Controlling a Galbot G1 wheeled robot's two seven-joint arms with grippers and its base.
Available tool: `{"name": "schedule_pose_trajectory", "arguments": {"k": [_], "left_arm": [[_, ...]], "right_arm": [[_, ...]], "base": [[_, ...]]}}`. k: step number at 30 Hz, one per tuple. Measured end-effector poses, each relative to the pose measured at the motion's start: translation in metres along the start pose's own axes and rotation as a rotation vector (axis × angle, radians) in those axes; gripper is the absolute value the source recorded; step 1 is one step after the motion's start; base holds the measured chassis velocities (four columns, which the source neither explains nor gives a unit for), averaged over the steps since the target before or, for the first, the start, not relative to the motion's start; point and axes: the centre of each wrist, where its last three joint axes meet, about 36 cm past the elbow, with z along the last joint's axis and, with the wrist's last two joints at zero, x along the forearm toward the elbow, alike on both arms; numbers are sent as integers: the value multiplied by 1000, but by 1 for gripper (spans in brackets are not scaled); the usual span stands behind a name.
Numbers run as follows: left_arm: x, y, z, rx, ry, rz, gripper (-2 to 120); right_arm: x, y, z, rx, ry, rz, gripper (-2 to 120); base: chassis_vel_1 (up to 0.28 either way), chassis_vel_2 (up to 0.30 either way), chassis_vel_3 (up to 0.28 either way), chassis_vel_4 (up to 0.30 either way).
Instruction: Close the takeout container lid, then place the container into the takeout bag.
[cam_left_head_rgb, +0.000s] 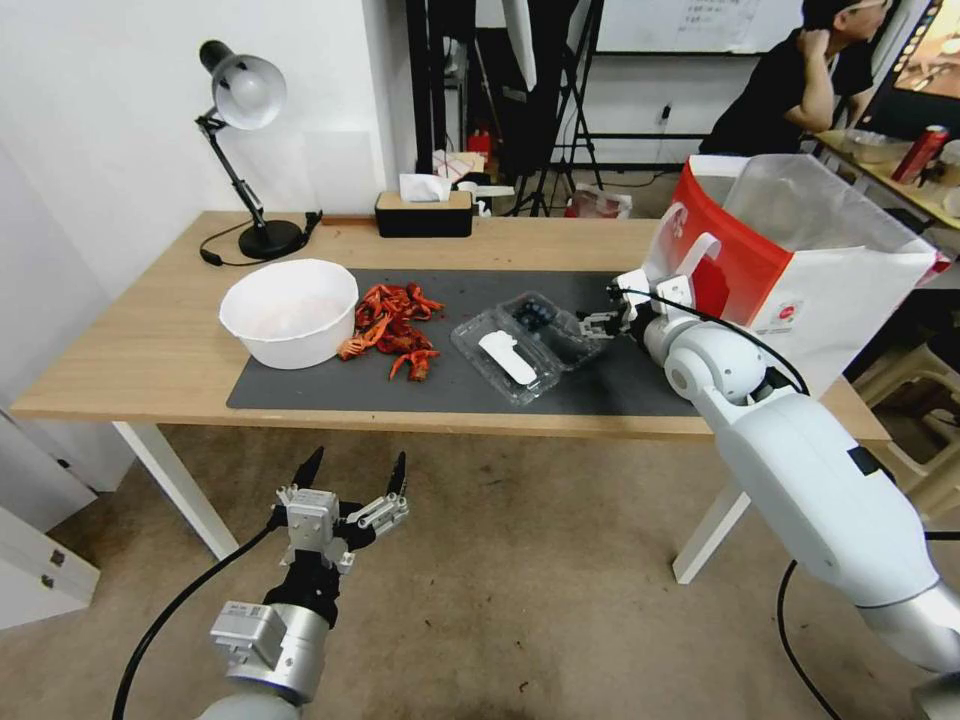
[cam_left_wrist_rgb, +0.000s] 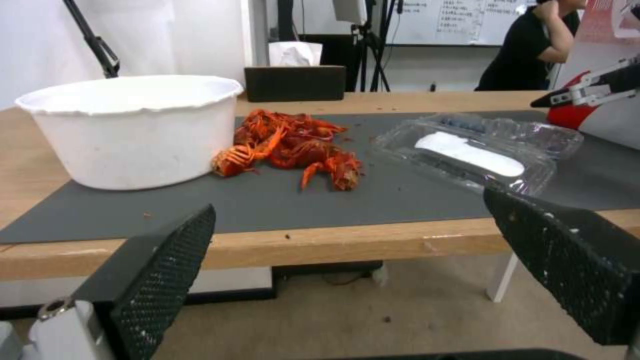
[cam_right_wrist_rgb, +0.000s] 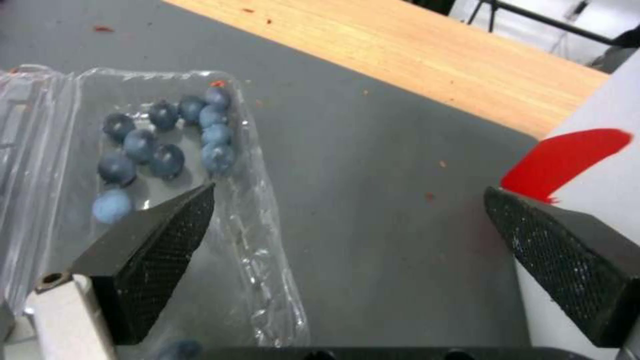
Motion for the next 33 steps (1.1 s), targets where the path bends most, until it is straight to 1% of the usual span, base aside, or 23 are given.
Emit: {"name": "schedule_pose_trajectory", "arguments": {"k": [2, 6, 10, 14, 18, 26, 33], "left_arm": [[0, 0, 0, 0, 0, 0, 100], [1, -1, -2, 1, -4, 1, 100], [2, -1, -2, 1, -5, 0, 100], [3, -1, -1, 0, -14, -4, 100], [3, -1, -1, 1, -16, -5, 100], [3, -2, -2, 0, -27, -4, 100], [3, -1, -2, -6, -27, 0, 100]], "right_arm": [[0, -2, 0, -1, 1, -9, 100], [3, -14, 1, -8, 5, -47, 100], [3, -17, 2, -4, 9, -60, 100], [2, -27, -2, 24, 16, -89, 100], [1, -30, -3, 32, 19, -98, 100], [-1, -41, -5, 45, 35, -119, 100], [-3, -44, -5, 33, 37, -149, 100]], "base": [[0, 0, 0, 0], [0, 0, 0, 0], [0, 0, 0, 0], [0, 0, 0, 0], [0, 0, 0, 0], [0, 0, 0, 0], [0, 0, 0, 0]]}}
